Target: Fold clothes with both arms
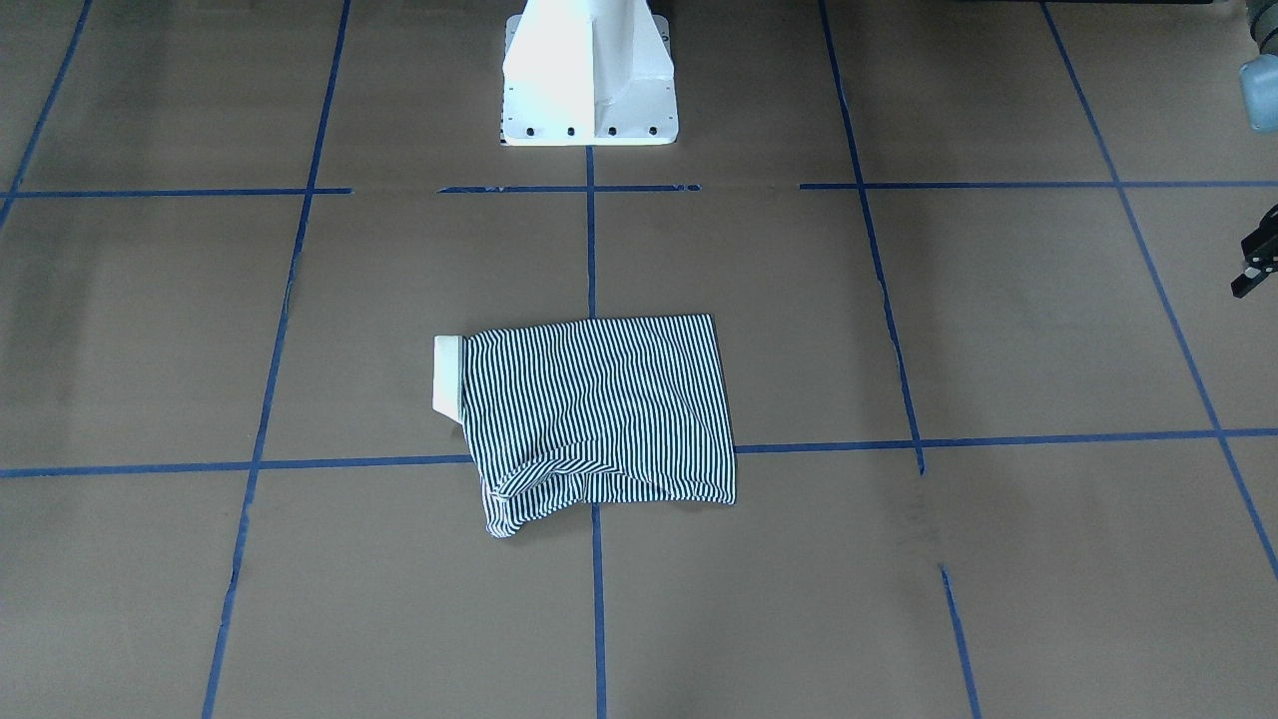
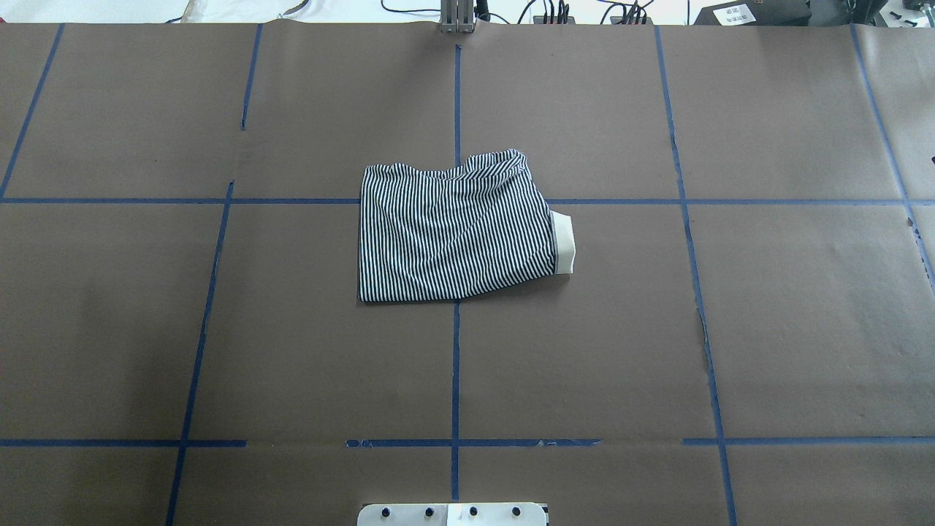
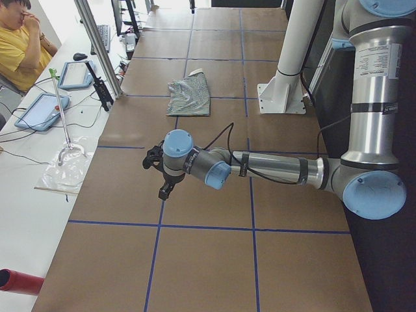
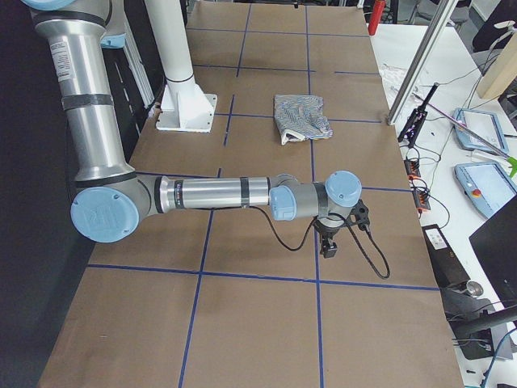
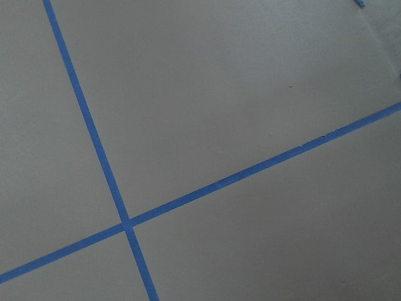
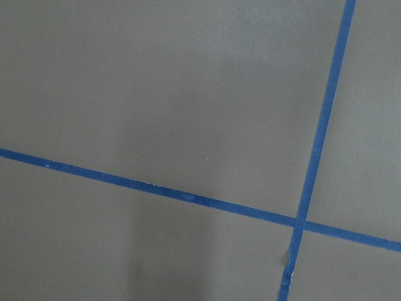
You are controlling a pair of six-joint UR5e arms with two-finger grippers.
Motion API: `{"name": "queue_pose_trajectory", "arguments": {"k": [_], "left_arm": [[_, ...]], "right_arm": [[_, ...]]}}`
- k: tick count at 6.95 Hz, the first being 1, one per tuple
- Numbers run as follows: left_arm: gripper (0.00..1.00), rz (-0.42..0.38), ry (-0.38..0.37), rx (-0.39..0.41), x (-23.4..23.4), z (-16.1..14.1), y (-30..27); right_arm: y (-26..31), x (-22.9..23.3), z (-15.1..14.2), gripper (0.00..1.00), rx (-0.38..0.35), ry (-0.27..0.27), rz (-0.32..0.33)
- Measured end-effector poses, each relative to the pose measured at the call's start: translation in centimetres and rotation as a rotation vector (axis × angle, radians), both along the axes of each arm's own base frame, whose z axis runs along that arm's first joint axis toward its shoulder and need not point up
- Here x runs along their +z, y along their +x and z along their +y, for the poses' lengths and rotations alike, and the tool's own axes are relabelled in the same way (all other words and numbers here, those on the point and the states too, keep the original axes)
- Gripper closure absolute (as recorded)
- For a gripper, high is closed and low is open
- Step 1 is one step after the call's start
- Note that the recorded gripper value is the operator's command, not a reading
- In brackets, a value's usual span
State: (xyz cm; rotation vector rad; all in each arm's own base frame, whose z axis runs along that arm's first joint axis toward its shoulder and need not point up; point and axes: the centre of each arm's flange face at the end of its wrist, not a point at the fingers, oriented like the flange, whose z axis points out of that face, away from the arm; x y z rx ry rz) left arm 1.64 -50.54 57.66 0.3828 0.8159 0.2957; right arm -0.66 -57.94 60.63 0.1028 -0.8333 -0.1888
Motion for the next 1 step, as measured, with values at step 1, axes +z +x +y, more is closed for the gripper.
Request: {"name": "queue_pose_trajectory", "arguments": {"k": [1], "left_arm": [[0.00, 0.000, 0.000, 0.000, -0.18, -0.22, 0.03]], "right_arm": [[-0.19, -0.10, -0.46, 0.00, -0.001, 0.002, 0.017]]}}
